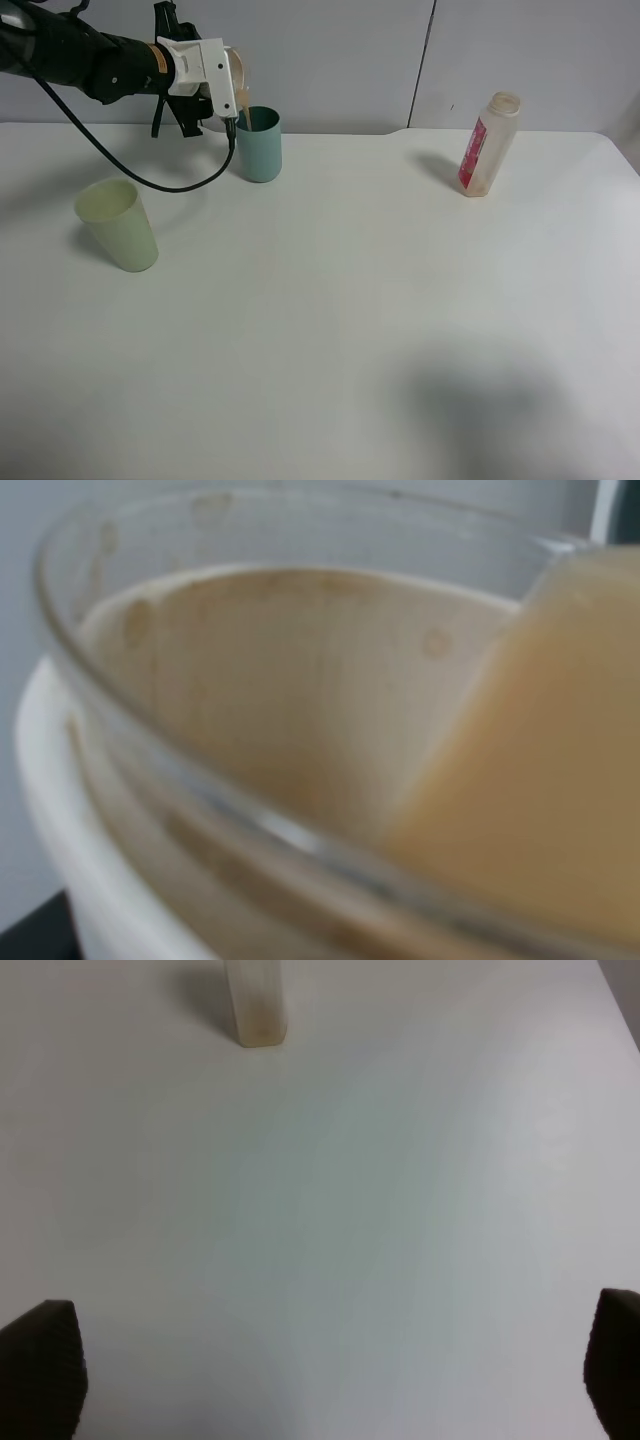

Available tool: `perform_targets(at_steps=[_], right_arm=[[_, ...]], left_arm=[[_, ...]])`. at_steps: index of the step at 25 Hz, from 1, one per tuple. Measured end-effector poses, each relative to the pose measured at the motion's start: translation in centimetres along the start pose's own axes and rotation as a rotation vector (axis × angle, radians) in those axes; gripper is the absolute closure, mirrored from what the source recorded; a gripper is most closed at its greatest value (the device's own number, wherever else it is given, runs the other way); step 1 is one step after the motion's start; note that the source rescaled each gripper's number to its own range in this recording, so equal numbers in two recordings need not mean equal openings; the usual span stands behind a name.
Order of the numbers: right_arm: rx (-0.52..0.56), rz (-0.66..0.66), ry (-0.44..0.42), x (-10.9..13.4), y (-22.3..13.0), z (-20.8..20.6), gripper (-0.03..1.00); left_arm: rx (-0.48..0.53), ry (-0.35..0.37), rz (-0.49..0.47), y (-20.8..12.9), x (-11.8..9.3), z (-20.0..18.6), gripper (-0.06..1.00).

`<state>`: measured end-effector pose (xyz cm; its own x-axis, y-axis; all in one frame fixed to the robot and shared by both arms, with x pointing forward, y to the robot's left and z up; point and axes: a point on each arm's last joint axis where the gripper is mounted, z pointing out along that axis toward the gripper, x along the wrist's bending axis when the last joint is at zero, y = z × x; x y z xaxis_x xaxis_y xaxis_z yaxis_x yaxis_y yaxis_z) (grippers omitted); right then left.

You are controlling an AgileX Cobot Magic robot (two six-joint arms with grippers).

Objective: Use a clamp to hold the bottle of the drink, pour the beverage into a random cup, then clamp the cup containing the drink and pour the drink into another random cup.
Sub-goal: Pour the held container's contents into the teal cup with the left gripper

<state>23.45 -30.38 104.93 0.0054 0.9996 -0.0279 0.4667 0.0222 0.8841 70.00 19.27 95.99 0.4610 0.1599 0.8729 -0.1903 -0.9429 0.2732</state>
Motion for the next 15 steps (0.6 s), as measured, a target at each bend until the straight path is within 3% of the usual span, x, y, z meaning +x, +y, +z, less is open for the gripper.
perform_targets(at_steps=[15], right_arm=[[0.000,0.000,0.000,0.00,0.00,0.00,-0.03]], left_arm=[[-0.008,0.009,0.033,0.07,0.08,0.00,0.94]])
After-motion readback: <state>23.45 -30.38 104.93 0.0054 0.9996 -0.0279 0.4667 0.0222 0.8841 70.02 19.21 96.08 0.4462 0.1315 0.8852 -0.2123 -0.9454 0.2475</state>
